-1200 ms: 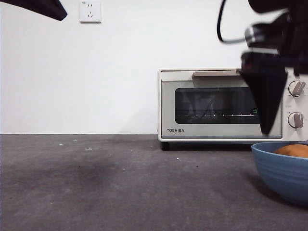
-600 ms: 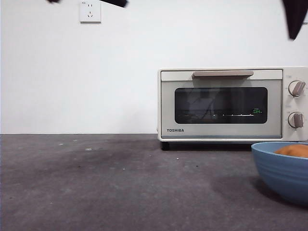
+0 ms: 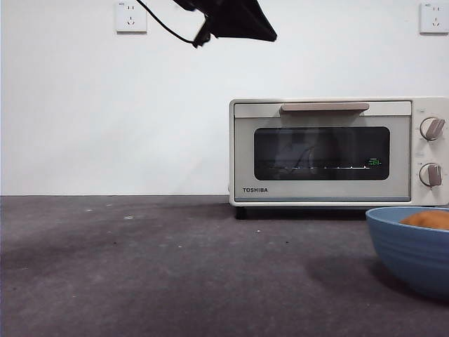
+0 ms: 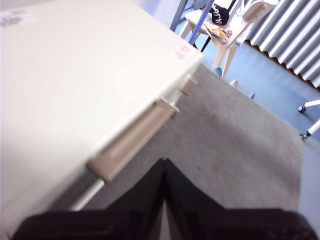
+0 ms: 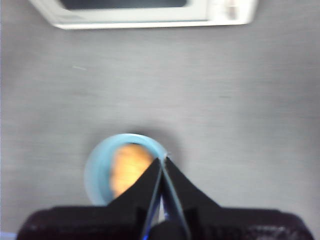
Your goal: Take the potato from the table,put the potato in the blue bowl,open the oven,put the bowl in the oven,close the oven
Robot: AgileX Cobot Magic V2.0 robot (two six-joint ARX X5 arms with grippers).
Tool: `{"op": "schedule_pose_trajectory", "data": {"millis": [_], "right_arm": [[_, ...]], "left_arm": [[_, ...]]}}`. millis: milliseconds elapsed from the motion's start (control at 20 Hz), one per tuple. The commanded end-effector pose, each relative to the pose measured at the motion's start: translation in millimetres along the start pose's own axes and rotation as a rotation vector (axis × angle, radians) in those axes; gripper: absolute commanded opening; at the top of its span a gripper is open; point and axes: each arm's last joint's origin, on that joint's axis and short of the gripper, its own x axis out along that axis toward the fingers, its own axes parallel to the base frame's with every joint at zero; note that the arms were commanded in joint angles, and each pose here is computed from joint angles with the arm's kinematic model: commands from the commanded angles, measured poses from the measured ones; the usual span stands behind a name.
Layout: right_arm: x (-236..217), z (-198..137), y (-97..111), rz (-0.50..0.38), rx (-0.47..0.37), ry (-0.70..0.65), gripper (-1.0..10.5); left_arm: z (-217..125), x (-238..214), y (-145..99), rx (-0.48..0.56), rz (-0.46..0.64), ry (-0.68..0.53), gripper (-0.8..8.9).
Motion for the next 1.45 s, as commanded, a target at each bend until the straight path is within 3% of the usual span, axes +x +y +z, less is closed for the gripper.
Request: {"op": "schedule_pose_trajectory", "data": {"millis": [50,200,400,550,950,1450], "right_arm": [[10.3,-2.2,-4.4,0.127,0.015,-0.023,-0.1],[35.0,-12.8,-12.5,0.111,0.069,-0.014,-0.1],[71.7,-36.3,-20.0,0.112,0.107,0.075,-0.1],[87.2,-46.9,-20.7,0.202,0.134,0.083,-0.1],[72.0,-54.4,-17.8,0.207,0.114,0.007,-0.1],[69.8,-56.4,-17.3,0.207,0.114,0.008,-0.1]], "left_arm": [[-1.7,20.3,9.9,-0.004,0.015,0.009,-0.05],[-4.5,39.0,15.0,0.087,0.074,-0.002,-0.05],[-6.9,56.5,8.3,0.330,0.194,-0.016,-0.06],[-7.1,69.0,0.5,0.439,0.218,-0.048,-0.06],[-40.5,112.2,14.9,0.447,0.257,0.059,-0.06],[-49.9,120.2,-3.4,0.432,0.224,0.126,-0.06]]}}
